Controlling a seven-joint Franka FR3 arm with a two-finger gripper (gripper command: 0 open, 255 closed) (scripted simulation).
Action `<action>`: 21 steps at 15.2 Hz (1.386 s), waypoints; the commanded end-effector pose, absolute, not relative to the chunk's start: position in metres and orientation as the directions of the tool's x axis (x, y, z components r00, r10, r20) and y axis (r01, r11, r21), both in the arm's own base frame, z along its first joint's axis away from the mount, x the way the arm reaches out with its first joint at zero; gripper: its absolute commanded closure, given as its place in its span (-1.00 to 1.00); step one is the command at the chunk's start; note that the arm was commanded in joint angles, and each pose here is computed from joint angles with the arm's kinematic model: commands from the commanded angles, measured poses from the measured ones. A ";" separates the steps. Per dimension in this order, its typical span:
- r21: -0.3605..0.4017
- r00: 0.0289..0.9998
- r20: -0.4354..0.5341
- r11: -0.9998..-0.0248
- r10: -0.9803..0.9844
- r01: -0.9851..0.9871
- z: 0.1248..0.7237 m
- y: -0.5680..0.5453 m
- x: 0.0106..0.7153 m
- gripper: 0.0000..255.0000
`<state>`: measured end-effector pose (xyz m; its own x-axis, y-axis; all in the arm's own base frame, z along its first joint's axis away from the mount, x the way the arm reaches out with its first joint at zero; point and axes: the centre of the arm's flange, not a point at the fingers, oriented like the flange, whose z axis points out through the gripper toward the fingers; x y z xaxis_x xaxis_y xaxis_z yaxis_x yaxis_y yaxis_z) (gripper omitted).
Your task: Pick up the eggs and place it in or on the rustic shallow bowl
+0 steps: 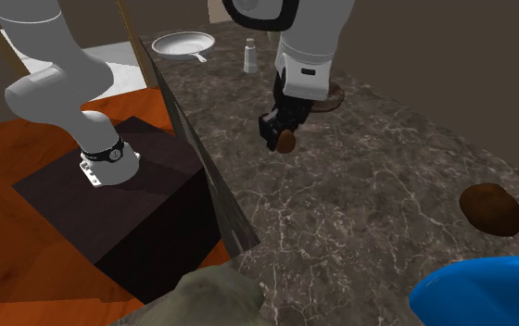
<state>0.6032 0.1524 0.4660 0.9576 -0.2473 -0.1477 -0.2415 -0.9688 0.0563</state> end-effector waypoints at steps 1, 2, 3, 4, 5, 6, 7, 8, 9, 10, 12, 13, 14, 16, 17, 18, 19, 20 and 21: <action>0.056 0.958 -0.148 -0.969 -0.247 -0.241 0.477 0.153 0.603 1.00; 0.056 0.958 -0.148 -0.969 -0.247 -0.241 0.482 0.153 0.603 1.00; 0.056 0.958 -0.148 -0.969 -0.247 -0.241 0.488 0.153 0.603 1.00; 0.056 0.958 -0.148 -0.969 -0.247 -0.241 0.493 0.153 0.603 1.00; 0.056 0.958 -0.148 -0.969 -0.247 -0.241 0.498 0.153 0.603 1.00; 0.056 0.958 -0.148 -0.969 -0.247 -0.241 0.503 0.153 0.603 1.00; 0.056 0.958 -0.148 -0.969 -0.247 -0.241 0.509 0.153 0.603 1.00; 0.056 0.958 -0.148 -0.969 -0.247 -0.241 0.514 0.153 0.603 1.00; 0.056 0.958 -0.148 -0.969 -0.247 -0.241 0.519 0.153 0.603 1.00; 0.056 0.958 -0.148 -0.969 -0.247 -0.241 0.525 0.153 0.603 1.00; 0.056 0.958 -0.148 -0.969 -0.247 -0.241 0.535 0.153 0.603 1.00; 0.056 0.958 -0.148 -0.969 -0.247 -0.241 0.540 0.153 0.603 1.00; 0.056 0.958 -0.148 -0.969 -0.247 -0.241 0.546 0.153 0.603 1.00; 0.056 0.958 -0.148 -0.969 -0.247 -0.241 0.552 0.153 0.603 1.00; 0.056 0.958 -0.148 -0.969 -0.247 -0.241 0.552 0.166 0.601 1.00; 0.056 0.958 -0.148 -0.969 -0.247 -0.241 0.552 0.179 0.598 1.00; 0.056 0.958 -0.148 -0.969 -0.247 -0.241 0.552 0.192 0.596 1.00; 0.056 0.958 -0.148 -0.969 -0.247 -0.241 0.552 0.205 0.594 1.00; 0.056 0.958 -0.148 -0.969 -0.247 -0.241 0.552 0.218 0.591 1.00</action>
